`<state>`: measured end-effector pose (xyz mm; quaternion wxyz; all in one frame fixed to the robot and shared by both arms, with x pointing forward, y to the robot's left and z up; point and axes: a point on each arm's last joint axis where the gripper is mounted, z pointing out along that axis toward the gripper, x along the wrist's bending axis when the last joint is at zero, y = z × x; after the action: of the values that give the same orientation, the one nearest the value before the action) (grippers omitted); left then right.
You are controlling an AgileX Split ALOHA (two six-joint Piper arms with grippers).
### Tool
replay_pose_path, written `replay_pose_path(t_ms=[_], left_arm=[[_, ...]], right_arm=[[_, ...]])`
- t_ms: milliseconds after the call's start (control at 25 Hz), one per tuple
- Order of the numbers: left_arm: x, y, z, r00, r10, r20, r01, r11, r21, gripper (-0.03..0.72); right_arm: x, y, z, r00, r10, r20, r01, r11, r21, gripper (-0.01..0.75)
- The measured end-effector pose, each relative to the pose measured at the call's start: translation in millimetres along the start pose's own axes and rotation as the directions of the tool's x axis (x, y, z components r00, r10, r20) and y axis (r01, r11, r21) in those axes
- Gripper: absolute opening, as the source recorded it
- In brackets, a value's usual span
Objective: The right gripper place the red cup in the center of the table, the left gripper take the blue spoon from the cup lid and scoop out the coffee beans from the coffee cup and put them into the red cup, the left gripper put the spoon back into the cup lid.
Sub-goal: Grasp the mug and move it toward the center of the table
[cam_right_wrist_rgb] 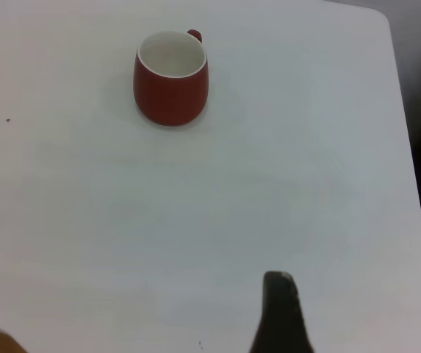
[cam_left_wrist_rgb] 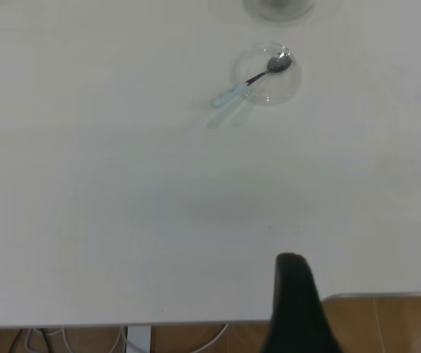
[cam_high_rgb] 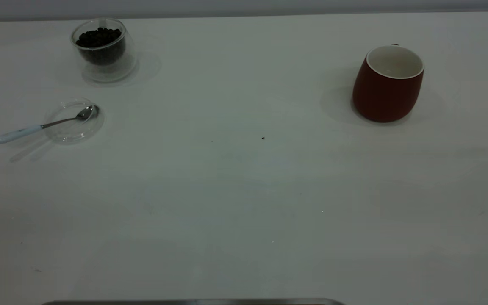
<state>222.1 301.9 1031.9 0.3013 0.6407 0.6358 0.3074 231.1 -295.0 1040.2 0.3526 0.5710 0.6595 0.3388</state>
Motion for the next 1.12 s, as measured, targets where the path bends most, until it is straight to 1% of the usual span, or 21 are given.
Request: replay_pose_path(t_ms=[520,680,800,920,1000,1120], left_arm=[[0.0,0.0,0.0,1.0,-0.002,0.0,0.002,1.0,0.0,0.562],[0.0,0.0,0.0,1.0,-0.002,0.0,0.002,1.0,0.0,0.562],[0.0,0.0,0.0,1.0,-0.001,0.0,0.001,1.0,0.0,0.562],[0.0,0.0,0.0,1.0,-0.001,0.0,0.001,1.0,0.0,0.562],[0.0,0.0,0.0,1.0,-0.001,0.0,0.001,1.0,0.0,0.562],[0.0,0.0,0.0,1.0,-0.001,0.0,0.001,1.0,0.0,0.562]], right_arm=[[0.1,0.0,0.0,1.0,0.004,-0.001,-0.004,1.0,0.0,0.59],[2.7,0.4,-0.1,0.999,0.018,-0.029,-0.018,1.0,-0.004,0.59],[3.1,0.6,0.1,0.999,0.02,-0.034,-0.02,1.0,-0.003,0.59],[4.5,6.3,5.4,0.997,0.037,-0.062,-0.035,0.999,0.031,0.59],[5.3,16.1,15.0,0.994,0.056,-0.091,-0.049,0.996,0.074,0.59],[2.6,33.7,39.1,0.994,0.037,-0.101,-0.023,0.991,0.134,0.59]])
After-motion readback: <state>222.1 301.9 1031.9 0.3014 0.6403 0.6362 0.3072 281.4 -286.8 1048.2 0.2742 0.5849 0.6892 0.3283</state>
